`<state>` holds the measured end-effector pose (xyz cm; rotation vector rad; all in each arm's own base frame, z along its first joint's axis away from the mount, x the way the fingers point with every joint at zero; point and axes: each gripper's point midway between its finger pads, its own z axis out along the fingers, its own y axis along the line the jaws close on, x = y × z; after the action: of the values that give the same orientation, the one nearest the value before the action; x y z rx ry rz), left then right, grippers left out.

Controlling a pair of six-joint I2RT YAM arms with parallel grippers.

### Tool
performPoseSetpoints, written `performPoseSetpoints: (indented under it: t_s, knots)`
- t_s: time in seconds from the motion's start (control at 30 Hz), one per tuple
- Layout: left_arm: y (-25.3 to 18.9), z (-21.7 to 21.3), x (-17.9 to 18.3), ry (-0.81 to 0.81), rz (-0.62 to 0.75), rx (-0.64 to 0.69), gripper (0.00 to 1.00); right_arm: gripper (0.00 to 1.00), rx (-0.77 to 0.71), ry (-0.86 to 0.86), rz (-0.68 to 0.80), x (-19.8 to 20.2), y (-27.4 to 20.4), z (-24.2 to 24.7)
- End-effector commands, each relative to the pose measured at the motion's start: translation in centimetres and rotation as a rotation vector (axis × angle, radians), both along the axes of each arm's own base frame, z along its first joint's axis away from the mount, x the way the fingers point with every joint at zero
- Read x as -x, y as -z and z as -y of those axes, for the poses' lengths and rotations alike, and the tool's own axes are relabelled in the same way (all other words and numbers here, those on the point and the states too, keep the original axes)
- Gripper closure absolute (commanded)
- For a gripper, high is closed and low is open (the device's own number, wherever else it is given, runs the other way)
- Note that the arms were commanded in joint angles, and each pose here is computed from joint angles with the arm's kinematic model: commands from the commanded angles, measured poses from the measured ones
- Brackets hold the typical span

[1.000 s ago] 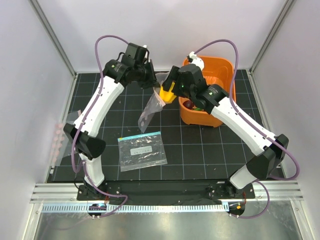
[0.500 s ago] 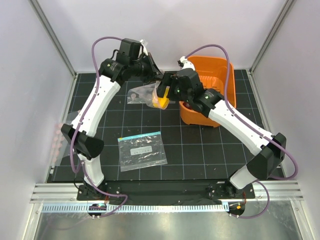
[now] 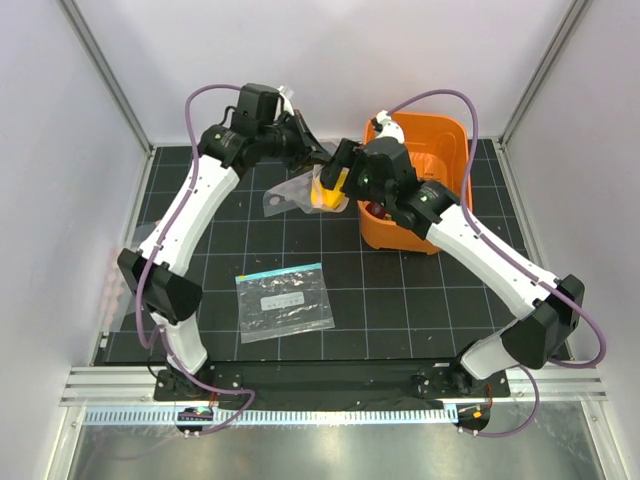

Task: Place the food in the zip-top bag and seal the zipper
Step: Place the fake fruit in the zipper food storage bag.

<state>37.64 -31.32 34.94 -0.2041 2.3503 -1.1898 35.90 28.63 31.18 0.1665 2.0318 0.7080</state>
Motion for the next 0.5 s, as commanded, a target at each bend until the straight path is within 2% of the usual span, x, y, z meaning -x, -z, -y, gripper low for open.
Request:
performPoseSetpoints:
  t_s: [0.0, 0.1, 0.17, 0.2, 0.47]
  knots:
    - [-3.9, 0.1, 1.5, 0.032, 0.070, 0.095, 1.00, 0.20, -0.105, 0.016, 0.063, -0.3, -4.6, -0.5]
    - [-3.9, 0.0, 1.5, 0.027, 0.066, 0.099, 1.00, 0.10, -0.092, 0.026, 0.041, -0.1, -4.8, -0.2]
    - [-4.0, -0.1, 1.5, 0.018, 0.061, 0.105, 1.00, 0.07, -0.078, 0.031, 0.034, 0.2, -5.1, 0.2]
    - [-3.9, -0.1, 1.5, 0.016, 0.058, 0.105, 1.00, 0.01, -0.076, 0.036, 0.033, 0.3, -5.2, 0.4]
    - [-3.6, -0.1, 1.1, 0.003, 0.045, 0.127, 1.00, 0.01, -0.051, 0.066, -0.012, 1.2, -5.3, 1.7]
